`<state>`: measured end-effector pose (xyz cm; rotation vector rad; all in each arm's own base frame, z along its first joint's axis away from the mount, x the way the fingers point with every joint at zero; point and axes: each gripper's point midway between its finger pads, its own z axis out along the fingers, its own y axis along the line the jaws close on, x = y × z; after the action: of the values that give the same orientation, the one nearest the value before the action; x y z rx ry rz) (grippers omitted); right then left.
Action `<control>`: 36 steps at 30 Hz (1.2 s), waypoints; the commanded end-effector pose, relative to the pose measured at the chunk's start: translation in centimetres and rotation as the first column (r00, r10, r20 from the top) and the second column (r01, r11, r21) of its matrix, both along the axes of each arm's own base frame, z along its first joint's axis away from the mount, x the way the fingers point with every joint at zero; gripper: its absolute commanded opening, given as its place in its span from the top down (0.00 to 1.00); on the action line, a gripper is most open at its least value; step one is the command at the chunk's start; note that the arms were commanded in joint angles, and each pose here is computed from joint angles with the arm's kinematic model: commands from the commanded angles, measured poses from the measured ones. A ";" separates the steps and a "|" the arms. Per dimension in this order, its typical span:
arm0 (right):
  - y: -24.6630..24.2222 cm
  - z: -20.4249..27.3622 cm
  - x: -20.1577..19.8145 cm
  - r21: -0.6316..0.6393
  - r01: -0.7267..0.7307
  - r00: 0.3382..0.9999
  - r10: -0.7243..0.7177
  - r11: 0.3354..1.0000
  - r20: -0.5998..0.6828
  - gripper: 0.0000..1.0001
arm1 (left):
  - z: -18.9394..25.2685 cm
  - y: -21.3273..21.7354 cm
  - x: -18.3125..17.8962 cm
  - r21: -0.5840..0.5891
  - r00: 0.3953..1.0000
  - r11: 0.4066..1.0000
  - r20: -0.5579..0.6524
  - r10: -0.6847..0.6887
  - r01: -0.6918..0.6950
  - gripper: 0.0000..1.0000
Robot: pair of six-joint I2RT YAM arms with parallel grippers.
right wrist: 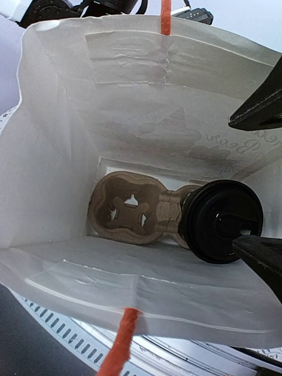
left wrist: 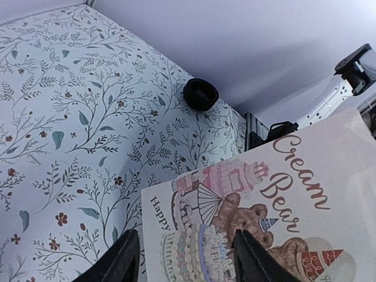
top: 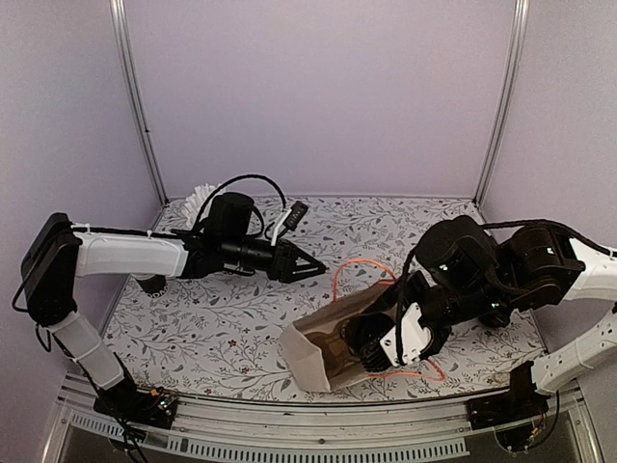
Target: Pack the takeout coffee
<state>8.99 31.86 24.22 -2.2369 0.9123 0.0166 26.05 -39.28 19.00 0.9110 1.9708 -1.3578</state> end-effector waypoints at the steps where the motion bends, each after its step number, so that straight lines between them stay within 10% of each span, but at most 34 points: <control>1: 1.2 1.0 1.4 0.046 0.009 0.999 -0.011 0.999 0.033 0.36 | 0.4 1.4 0.6 0.013 0.998 0.999 0.032 0.046 -0.047 0.43; 36: 5.3 3.3 10.4 0.087 0.131 0.990 -0.135 0.988 0.043 0.36 | -0.9 7.7 0.0 0.057 0.977 0.976 0.041 0.207 -0.209 0.43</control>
<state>18.77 36.38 25.99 -2.1169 1.0366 -0.0645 25.54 -32.91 17.19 0.7640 2.0460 -1.2067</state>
